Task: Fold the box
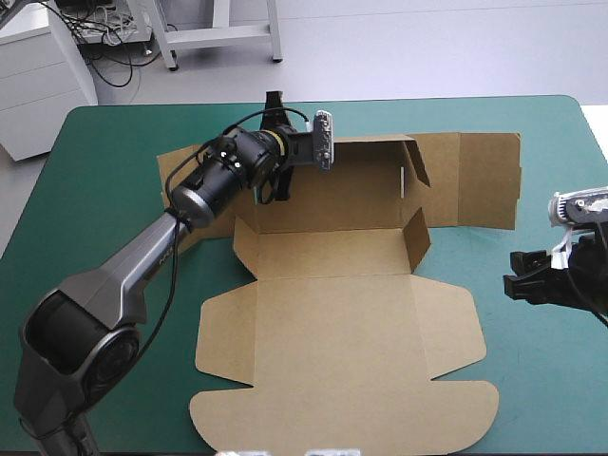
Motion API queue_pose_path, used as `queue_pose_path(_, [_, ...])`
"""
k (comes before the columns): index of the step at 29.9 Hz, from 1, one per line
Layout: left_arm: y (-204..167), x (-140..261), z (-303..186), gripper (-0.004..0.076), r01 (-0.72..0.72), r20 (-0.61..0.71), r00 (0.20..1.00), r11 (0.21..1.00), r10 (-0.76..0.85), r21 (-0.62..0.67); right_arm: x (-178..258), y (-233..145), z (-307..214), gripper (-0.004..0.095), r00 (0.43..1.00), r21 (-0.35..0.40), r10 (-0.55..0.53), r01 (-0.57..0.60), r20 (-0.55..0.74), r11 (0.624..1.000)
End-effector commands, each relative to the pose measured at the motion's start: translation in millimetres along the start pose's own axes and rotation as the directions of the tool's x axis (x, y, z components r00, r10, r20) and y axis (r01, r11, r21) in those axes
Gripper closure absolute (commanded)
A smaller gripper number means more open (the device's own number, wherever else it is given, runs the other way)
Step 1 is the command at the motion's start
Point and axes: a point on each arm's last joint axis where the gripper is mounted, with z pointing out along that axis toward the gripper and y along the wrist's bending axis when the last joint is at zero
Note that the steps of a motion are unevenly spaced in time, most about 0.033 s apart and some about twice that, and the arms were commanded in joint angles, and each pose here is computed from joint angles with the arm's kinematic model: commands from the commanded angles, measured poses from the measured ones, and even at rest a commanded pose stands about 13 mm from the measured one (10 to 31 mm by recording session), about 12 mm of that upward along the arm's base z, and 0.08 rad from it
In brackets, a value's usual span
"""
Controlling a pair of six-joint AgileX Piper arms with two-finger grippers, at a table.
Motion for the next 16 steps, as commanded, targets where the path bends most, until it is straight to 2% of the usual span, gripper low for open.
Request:
queue_pose_path(1, [10.6, -16.9, -50.7, 0.0756, 0.017, 0.072, 0.997, 0.986, -0.005, -0.164, -5.4, -2.6, -4.3, 0.0255, 0.999, 0.026, 0.011, -0.012, 0.039, 1.0])
queue_pose_path(5, [-8.7, -25.2, -70.2, 0.0756, 0.007, 0.079, 0.997, 0.98, 0.009, -0.197, -2.3, -2.5, -4.2, 0.0255, 1.0, 0.025, 0.012, -0.012, 0.004, 1.0])
queue_pose_path(10, [-31.0, -28.3, -91.3, 0.0756, 0.08, 0.087, 0.994, 0.962, -0.059, -0.261, -1.7, -5.2, -4.9, 0.0255, 1.0, 0.056, 0.023, -0.023, 0.003, 0.998])
queue_pose_path(16, [-56.9, -31.5, -100.1, 0.0756, 0.022, 0.054, 0.999, 0.947, -0.005, -0.321, -1.6, -6.7, -5.0, 0.0255, 0.999, 0.072, 0.032, -0.032, 0.002, 0.997])
